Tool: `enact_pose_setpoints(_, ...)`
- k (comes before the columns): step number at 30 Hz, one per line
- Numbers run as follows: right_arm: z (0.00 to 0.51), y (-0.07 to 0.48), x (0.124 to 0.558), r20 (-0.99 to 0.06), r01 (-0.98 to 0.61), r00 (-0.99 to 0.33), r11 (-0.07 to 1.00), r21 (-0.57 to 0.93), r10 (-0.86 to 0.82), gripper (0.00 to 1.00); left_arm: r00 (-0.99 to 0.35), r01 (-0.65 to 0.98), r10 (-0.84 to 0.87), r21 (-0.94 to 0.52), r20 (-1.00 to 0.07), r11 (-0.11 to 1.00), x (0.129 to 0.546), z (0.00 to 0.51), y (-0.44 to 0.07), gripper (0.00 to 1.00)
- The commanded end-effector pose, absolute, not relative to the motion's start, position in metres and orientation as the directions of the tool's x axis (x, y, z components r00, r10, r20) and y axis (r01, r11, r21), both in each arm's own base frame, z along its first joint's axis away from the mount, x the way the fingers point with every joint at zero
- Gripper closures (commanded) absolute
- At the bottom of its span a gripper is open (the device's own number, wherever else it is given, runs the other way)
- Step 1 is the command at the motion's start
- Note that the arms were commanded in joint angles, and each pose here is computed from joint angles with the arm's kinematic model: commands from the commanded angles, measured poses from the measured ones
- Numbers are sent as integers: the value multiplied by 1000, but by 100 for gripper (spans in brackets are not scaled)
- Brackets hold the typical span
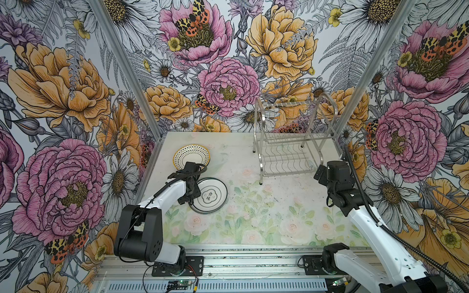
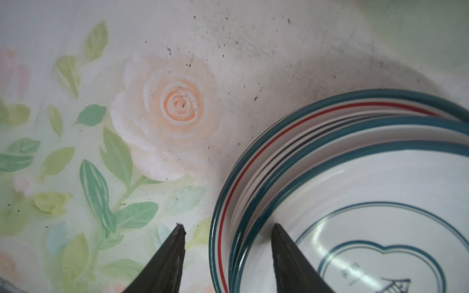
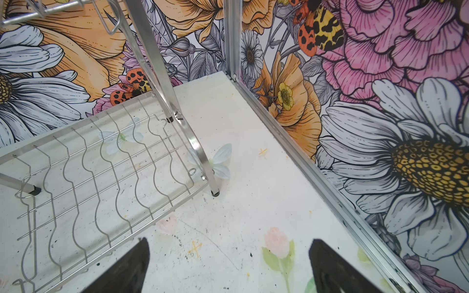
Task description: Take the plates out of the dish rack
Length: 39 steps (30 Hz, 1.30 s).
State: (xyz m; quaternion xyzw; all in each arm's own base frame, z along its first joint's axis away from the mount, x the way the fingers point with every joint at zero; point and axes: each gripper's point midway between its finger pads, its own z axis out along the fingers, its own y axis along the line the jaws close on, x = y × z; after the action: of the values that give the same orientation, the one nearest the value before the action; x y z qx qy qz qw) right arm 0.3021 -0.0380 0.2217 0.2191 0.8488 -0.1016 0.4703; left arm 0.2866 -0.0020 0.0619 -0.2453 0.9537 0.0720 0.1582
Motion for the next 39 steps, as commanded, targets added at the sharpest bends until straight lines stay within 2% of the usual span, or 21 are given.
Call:
enact_pose_setpoints(1, 222, -38, 300, -841, 472, -450, 879, 62, 301, 1, -827, -499, -437, 104, -354, 860, 286, 68, 9, 46)
enact_pose_setpoints(8, 221, -37, 301, -838, 464, -455, 883, 65, 301, 1, -811, -505, -441, 80, -383, 859, 289, 77, 7, 45)
enact_pose_setpoints(14, 219, -33, 305, -833, 447, -470, 893, 63, 294, 1, -775, -490, -443, -14, -451, 871, 295, 107, -3, 17)
enact_pose_setpoints(19, 227, -28, 311, -843, 399, -479, 916, 40, 246, 1, -662, -510, -466, -102, -588, 854, 298, 152, 13, 3)
enact_pose_setpoints(23, 234, -29, 327, -886, 380, -425, 925, 13, 187, 1, -463, -553, -446, -143, -766, 821, 309, 191, 40, 1)
enact_pose_setpoints(27, 216, 8, 355, -882, 95, -469, 991, -98, -42, 1, -232, -466, -401, -261, -886, 846, 324, 209, 41, 1)
enact_pose_setpoints(29, 194, 8, 365, -847, 87, -529, 988, -126, -62, 1, -149, -410, -325, -241, -934, 879, 324, 215, 39, 1)
enact_pose_setpoints(31, 178, 4, 375, -839, 101, -539, 983, -156, -78, 1, -121, -380, -231, -170, -965, 909, 323, 213, 36, 1)
enact_pose_setpoints(33, 177, 1, 382, -897, 143, -439, 982, -124, -49, 1, -125, -322, -120, -74, -985, 944, 326, 210, 26, 1)
enact_pose_setpoints(36, 182, 0, 381, -957, 164, -289, 983, -87, -36, 1, -125, -397, -74, -18, -989, 918, 326, 202, 37, 1)
enact_pose_setpoints(39, 172, -8, 385, -960, 196, -276, 974, -111, -53, 1, -101, -385, -44, -2, -994, 923, 329, 191, 37, 1)
